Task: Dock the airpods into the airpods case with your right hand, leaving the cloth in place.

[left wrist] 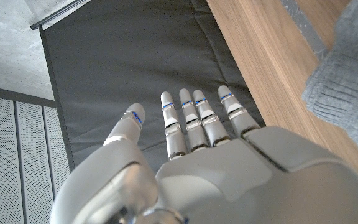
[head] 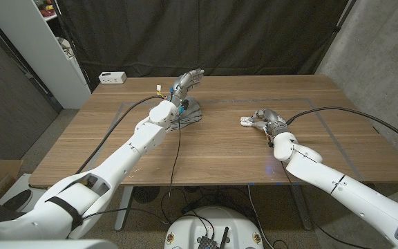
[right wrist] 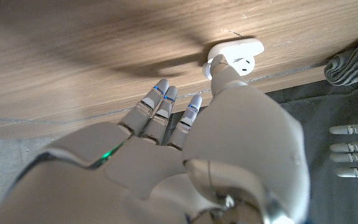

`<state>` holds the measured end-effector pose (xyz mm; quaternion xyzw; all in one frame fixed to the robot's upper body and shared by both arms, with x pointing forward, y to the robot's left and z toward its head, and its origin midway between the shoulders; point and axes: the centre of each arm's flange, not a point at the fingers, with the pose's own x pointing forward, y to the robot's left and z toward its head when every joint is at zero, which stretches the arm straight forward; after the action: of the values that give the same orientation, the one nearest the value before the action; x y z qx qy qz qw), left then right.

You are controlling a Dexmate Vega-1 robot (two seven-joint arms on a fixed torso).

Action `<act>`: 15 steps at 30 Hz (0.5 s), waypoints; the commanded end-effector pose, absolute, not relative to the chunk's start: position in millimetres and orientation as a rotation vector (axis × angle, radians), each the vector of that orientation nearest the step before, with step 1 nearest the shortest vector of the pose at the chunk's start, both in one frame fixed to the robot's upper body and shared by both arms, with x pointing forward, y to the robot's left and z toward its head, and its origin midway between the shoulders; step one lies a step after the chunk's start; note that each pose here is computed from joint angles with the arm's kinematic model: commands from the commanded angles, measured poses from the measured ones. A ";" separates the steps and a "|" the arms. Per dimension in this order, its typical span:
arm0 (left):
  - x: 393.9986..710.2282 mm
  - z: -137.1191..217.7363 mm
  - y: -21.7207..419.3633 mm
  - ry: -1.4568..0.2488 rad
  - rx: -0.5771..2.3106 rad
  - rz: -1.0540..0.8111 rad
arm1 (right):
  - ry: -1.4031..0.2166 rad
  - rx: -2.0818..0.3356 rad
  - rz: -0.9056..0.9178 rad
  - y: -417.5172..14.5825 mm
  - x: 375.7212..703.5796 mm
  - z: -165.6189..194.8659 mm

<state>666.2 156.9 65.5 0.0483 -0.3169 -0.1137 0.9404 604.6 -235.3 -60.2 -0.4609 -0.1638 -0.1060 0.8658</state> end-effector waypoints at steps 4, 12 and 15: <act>668.2 64.5 154.2 -0.641 0.100 -0.236 | -0.340 -0.986 -0.203 -236.3 613.1 -58.8; 669.1 63.6 153.4 -0.638 0.096 -0.231 | -0.339 -1.001 -0.193 -237.6 618.8 -58.8; 669.5 63.5 153.2 -0.641 0.097 -0.237 | -0.342 -1.007 -0.192 -237.9 619.7 -58.9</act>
<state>668.3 154.5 64.1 0.0483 -0.3143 -0.1148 0.9411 613.3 -237.2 -58.6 -0.4701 -0.1618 -0.0972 0.8622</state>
